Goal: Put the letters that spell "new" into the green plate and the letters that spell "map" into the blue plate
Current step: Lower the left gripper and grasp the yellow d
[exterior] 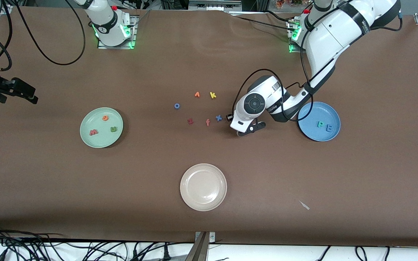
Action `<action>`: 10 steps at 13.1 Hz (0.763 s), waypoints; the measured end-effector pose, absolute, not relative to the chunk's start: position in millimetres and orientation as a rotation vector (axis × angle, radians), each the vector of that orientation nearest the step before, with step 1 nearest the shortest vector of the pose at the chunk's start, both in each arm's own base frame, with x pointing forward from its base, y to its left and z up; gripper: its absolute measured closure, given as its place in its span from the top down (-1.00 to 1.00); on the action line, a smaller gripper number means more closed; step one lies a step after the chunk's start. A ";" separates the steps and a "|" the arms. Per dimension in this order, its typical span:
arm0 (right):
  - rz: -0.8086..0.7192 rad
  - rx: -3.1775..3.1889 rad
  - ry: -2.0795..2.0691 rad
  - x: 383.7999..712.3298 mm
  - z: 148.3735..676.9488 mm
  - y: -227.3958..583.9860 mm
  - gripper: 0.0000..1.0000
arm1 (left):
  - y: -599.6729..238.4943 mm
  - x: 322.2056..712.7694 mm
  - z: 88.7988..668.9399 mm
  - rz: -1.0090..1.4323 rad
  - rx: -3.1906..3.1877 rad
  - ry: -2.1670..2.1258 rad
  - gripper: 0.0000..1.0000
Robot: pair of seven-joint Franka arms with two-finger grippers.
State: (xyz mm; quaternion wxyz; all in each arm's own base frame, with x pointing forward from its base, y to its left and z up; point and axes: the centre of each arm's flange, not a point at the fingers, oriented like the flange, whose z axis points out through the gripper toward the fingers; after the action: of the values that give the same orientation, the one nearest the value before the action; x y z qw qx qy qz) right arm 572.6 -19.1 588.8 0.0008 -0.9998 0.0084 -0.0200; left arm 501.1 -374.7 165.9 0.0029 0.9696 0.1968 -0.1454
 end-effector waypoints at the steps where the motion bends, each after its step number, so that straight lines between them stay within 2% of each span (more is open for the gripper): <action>1: -0.032 -3.139 0.020 570.3 589.3 -16.5 1.00 | -375.7 500.8 165.8 -0.452 3.039 0.618 0.25; 3: 0.006 -3.138 -0.019 567.6 589.6 -2.4 1.00 | -376.8 500.8 165.9 -0.446 3.036 0.626 0.17; 5: 0.014 -3.138 -0.045 566.8 590.4 6.8 1.00 | -380.5 502.1 168.4 -0.430 3.024 0.631 -0.30; 6: 0.016 -3.138 -0.045 566.7 590.5 6.8 1.00 | -380.6 502.4 169.5 -0.429 3.026 0.632 -0.39; 10: 0.018 -3.138 -0.044 566.5 590.5 6.4 1.00 | -380.7 502.9 170.1 -0.428 3.026 0.633 -0.44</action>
State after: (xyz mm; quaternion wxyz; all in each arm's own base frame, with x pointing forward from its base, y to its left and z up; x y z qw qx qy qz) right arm 566.5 6.4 590.5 0.0016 -0.9999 -0.0140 0.0059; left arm 502.9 -380.7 170.1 0.0102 0.9696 0.2027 -0.1370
